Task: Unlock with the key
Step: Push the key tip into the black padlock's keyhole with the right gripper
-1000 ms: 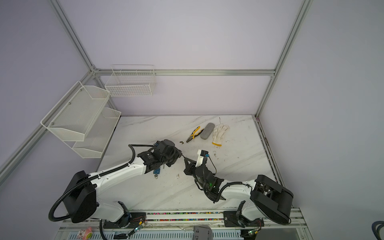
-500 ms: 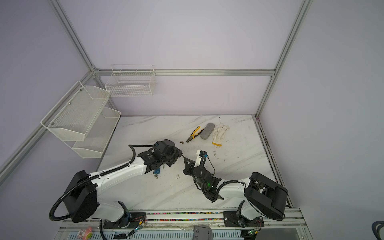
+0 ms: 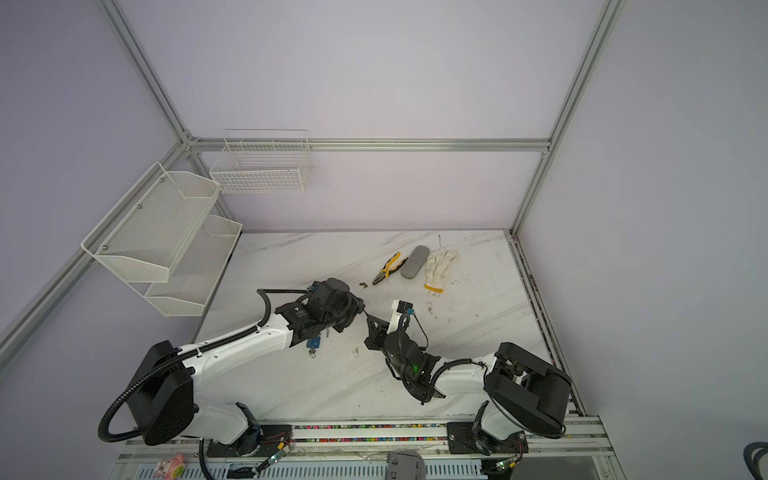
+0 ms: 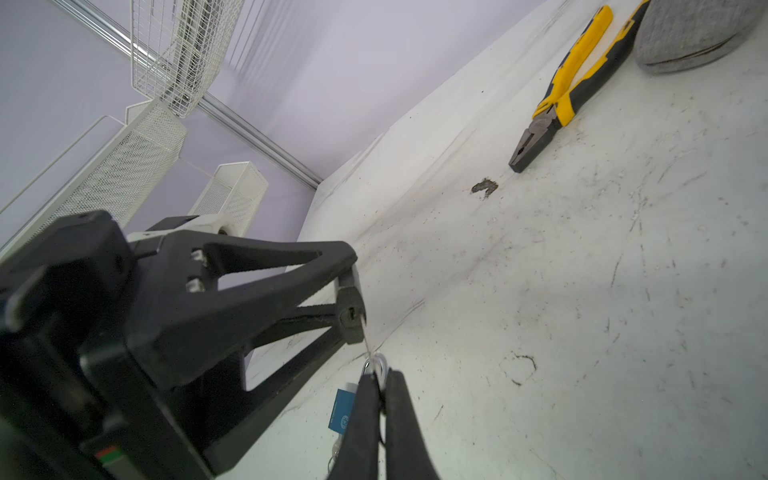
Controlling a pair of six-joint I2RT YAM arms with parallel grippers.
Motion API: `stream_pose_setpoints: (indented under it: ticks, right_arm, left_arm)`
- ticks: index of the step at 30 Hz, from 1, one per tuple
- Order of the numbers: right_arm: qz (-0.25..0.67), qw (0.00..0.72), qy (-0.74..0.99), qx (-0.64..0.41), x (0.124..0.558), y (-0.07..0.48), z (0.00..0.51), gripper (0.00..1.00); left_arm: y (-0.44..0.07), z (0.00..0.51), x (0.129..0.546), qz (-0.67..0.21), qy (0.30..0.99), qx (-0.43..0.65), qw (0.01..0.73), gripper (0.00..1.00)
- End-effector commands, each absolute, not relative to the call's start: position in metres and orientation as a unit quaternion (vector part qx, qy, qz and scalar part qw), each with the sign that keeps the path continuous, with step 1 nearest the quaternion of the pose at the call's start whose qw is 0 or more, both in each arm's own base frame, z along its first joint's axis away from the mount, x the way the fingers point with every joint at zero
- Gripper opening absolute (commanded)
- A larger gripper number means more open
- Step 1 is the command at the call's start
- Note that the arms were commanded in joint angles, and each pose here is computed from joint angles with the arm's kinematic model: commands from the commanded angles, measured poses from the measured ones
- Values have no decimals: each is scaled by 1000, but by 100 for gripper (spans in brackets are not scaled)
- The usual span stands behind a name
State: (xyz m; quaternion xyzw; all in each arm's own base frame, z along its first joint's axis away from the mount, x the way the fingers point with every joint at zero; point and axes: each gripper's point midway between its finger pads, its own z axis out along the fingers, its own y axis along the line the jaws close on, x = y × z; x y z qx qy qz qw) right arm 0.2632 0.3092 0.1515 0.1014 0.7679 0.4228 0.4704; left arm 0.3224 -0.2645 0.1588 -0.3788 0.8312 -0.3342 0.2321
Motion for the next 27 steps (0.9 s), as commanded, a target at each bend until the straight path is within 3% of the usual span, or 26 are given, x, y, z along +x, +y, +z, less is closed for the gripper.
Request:
stream_pose_setpoints:
  ticks: [1, 27]
  right_arm:
    - [431, 487, 751, 112, 267, 311, 172, 0]
    - [414, 444, 784, 134, 270, 321, 149, 0]
  left_arm:
    - [-268, 169, 326, -358, 819, -381, 237, 0]
    - [-270, 180, 324, -365, 813, -376, 252, 0]
